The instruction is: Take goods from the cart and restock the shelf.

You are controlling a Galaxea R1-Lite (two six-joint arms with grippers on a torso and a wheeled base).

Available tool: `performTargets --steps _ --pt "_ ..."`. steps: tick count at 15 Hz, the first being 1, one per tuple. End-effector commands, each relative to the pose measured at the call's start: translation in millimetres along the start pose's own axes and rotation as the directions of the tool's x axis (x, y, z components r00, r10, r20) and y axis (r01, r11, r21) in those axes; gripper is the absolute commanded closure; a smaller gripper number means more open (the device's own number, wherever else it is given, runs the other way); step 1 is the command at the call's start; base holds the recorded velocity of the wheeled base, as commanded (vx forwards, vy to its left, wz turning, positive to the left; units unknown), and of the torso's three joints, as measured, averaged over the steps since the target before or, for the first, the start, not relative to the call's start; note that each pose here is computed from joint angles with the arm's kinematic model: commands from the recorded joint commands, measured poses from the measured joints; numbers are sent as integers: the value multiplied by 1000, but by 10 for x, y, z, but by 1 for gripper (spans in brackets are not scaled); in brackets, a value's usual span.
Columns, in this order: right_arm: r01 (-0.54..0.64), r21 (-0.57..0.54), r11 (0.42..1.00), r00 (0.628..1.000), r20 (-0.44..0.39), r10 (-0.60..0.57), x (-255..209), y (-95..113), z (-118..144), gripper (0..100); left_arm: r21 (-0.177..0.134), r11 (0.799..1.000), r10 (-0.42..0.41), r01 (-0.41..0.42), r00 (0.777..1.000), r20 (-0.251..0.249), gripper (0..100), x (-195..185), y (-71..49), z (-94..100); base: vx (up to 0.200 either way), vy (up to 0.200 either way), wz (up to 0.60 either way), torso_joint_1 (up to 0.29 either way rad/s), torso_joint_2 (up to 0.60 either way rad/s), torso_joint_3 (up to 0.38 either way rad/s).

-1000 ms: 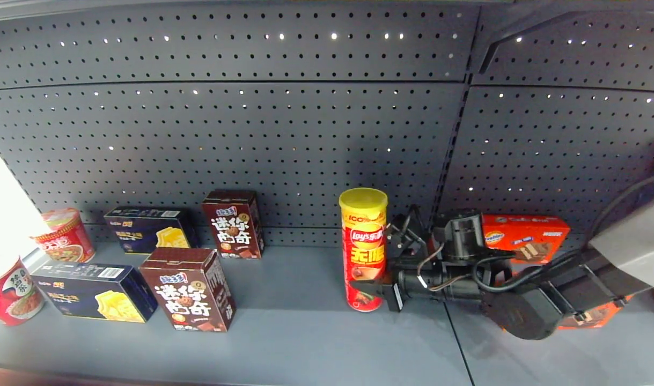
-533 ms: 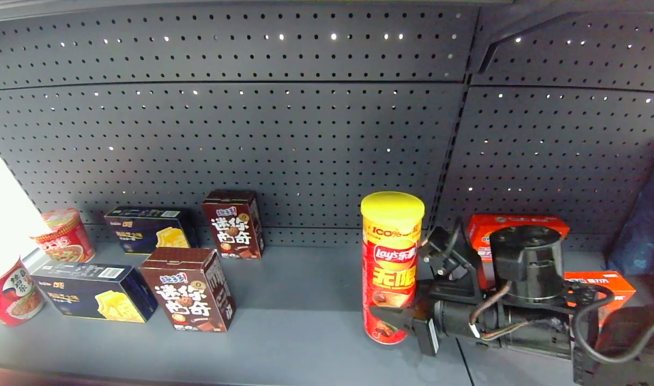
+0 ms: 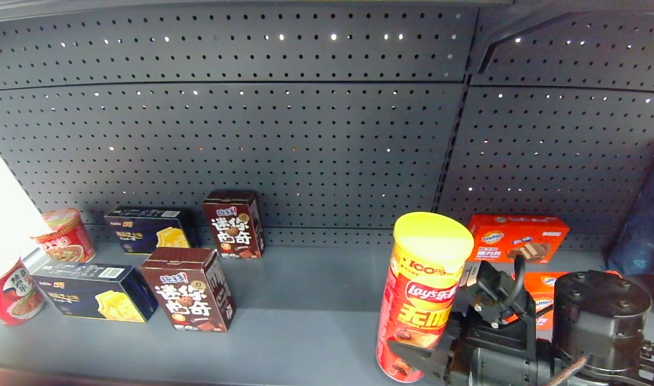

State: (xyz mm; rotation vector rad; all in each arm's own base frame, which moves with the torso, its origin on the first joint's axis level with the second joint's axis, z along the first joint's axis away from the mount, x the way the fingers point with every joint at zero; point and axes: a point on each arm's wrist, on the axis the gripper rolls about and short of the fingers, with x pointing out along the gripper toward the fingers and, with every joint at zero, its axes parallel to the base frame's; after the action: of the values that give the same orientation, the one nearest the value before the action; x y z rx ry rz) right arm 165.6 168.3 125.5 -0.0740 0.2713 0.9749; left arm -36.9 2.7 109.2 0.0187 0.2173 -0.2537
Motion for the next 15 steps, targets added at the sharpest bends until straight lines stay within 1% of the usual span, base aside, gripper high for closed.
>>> performTargets --steps 1,5,9,15 --pt "0 9 1000 999 -41 0 22 -7 -116 100 0 1000 1 -1 1000 -2 100 4 1 -2 0 0 0 0 0 0" --pt "6 14 1000 999 -53 -6 193 -67 -196 100 -3 1000 17 -17 1000 -13 100 18 5 -28 0 0 0 0 0 0" --pt "18 9 1000 1000 -23 -17 417 -158 -257 100 -4 1000 23 -23 1000 -18 100 24 7 -39 0 0 0 0 0 0" --pt "18 10 1000 999 -35 -17 510 -180 -292 100 -5 1000 22 -22 999 -32 100 41 8 -73 0 0 0 0 0 0"
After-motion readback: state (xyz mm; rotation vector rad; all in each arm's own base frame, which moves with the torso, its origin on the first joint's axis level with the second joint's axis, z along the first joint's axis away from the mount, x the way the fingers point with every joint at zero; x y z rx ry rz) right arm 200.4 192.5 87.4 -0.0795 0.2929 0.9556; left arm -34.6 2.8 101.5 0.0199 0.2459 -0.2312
